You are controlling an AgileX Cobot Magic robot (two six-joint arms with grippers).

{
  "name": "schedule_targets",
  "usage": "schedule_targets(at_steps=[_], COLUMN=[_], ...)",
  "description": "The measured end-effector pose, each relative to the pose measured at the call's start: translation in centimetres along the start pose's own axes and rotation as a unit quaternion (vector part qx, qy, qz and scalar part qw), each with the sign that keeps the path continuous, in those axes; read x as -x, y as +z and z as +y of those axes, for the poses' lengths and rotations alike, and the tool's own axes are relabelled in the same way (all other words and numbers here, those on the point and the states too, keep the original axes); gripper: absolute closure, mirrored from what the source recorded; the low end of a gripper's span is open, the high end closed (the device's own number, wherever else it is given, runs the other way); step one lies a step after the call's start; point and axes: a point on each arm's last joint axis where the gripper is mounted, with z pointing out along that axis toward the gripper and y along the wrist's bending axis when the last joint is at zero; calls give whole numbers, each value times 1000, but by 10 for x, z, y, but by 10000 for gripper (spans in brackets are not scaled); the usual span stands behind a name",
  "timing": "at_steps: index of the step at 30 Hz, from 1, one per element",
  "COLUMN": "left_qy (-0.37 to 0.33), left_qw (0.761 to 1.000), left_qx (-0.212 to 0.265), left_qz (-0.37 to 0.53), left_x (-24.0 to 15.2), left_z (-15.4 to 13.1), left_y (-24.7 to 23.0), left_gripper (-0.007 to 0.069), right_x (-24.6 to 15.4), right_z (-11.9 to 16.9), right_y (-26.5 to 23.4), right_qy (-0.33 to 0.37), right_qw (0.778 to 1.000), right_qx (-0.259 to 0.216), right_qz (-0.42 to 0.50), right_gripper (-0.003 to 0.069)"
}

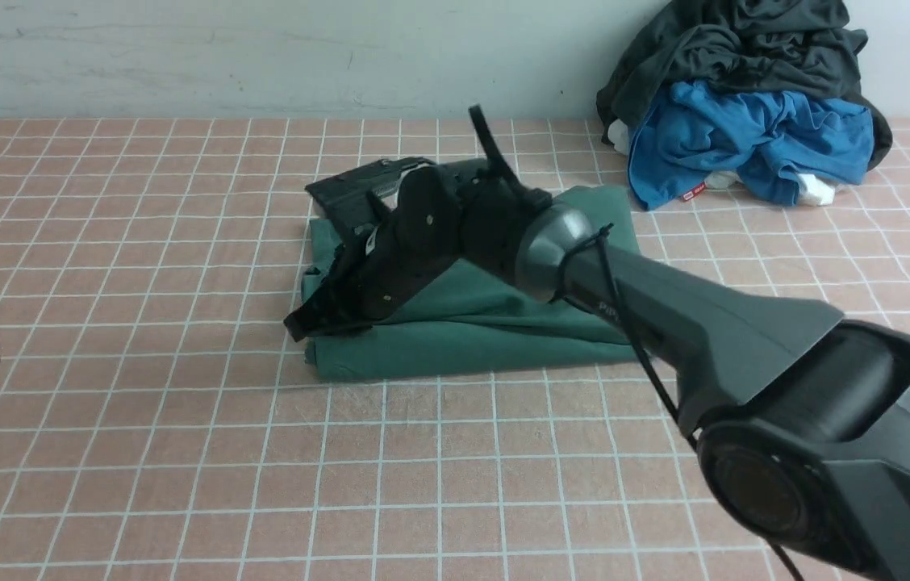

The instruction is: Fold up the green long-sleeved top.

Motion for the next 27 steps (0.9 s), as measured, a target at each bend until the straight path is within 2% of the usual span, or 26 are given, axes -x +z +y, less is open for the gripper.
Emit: schedule_targets(at_steps=[3, 5, 9, 10, 11, 13, 16, 19, 20, 22, 23, 27], left_qy=[8, 13, 23, 25, 25, 27, 25, 20, 20, 16, 14, 13], left_qw=[1000, 999, 998, 998, 998, 998, 998, 998, 998, 998, 998, 999], left_qx=[14, 24, 38, 39, 41, 42, 30, 22, 22, 21, 21, 20], left_qz=[-27, -41, -48, -47, -47, -46, -44, -48, -48, -49, -49, -49], left_x=[-1, -3, -12, -14, -15, -18, -20, -20, -20, -20, -20, -20], left_z=[0, 0, 1, 1, 1, 1, 0, -1, -1, -1, -2, -2], left_y=[-7, -11, -11, -11, -10, -10, -9, -9, -9, -9, -9, -9], left_gripper=[624, 629, 629, 629, 629, 629, 629, 629, 629, 629, 629, 629], right_x=[8, 23, 54, 53, 55, 46, 4, -43, -51, -96, -125, -191], right_z=[6, 5, -12, -17, -19, -20, -19, -16, -16, -15, -13, -2], right_y=[-14, -49, -163, -181, -230, -279, -345, -379, -381, -387, -387, -375], right_qy=[-50, -67, -73, -71, -78, -82, -69, -52, -49, -27, -13, 41], right_qw=[999, 998, 994, 993, 988, 983, 977, 975, 975, 974, 971, 957], right_qx=[-4, -7, -45, -57, -84, -117, -166, -195, -198, -211, -217, -207], right_qz=[-5, -12, -68, -74, -101, -118, -110, -88, -84, -79, -100, -200], right_gripper=[670, 670, 670, 670, 670, 670, 670, 670, 670, 670, 670, 670])
